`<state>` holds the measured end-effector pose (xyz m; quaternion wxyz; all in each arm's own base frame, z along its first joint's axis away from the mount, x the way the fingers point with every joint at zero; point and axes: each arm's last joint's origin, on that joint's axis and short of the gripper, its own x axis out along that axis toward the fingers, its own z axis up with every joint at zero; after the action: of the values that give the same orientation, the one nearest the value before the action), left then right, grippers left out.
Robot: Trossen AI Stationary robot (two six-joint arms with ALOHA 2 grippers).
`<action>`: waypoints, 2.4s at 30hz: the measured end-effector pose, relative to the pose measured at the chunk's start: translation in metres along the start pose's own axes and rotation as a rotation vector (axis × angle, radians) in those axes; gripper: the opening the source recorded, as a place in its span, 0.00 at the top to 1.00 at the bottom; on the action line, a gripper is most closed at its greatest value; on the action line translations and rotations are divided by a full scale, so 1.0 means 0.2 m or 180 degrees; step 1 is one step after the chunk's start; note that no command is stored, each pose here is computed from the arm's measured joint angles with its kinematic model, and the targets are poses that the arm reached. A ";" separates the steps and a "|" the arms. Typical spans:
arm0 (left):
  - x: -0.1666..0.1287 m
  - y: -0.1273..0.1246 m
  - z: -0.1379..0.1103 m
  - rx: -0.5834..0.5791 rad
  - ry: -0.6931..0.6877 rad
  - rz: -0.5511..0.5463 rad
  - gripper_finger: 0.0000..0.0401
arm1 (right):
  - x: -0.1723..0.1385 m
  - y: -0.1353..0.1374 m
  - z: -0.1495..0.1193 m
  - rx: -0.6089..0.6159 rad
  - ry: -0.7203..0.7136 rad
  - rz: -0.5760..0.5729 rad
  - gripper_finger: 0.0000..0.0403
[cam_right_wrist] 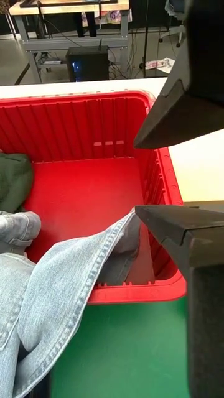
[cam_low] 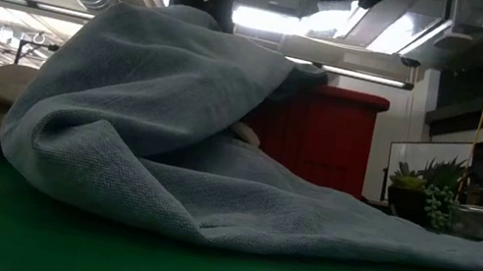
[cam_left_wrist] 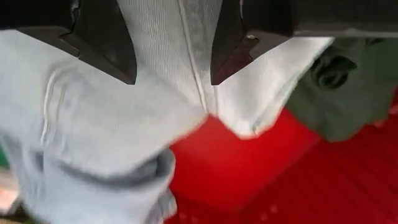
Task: Fold Laundry from Bin
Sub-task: Fold the light blue pants
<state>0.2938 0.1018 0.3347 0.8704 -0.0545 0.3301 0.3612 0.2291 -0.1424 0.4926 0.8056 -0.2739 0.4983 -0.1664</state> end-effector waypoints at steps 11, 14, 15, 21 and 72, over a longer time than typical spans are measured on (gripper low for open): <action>0.02 0.01 -0.04 0.0119 0.0277 0.0066 0.59 | 0.00 0.00 0.00 0.0000 -0.0003 -0.0001 0.61; 0.02 0.01 -0.04 0.0126 0.0267 0.0092 0.70 | 0.00 0.00 0.00 0.0001 -0.0002 -0.0001 0.61; 0.02 0.01 -0.04 0.0135 0.0268 0.0095 0.74 | 0.00 0.00 0.00 0.0001 -0.0003 -0.0001 0.61; 0.02 0.01 -0.04 0.0138 0.0259 0.0102 0.97 | 0.00 0.00 0.00 0.0002 -0.0002 -0.0001 0.61; -0.70 -0.34 0.22 0.1096 -0.0580 -0.2798 0.98 | 0.20 0.15 -0.02 0.0134 0.0050 0.1222 0.61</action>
<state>0.2894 -0.0174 0.4444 0.9624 -0.0121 0.2531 -0.0976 0.2430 -0.1416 0.4452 0.8241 -0.1556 0.5441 -0.0222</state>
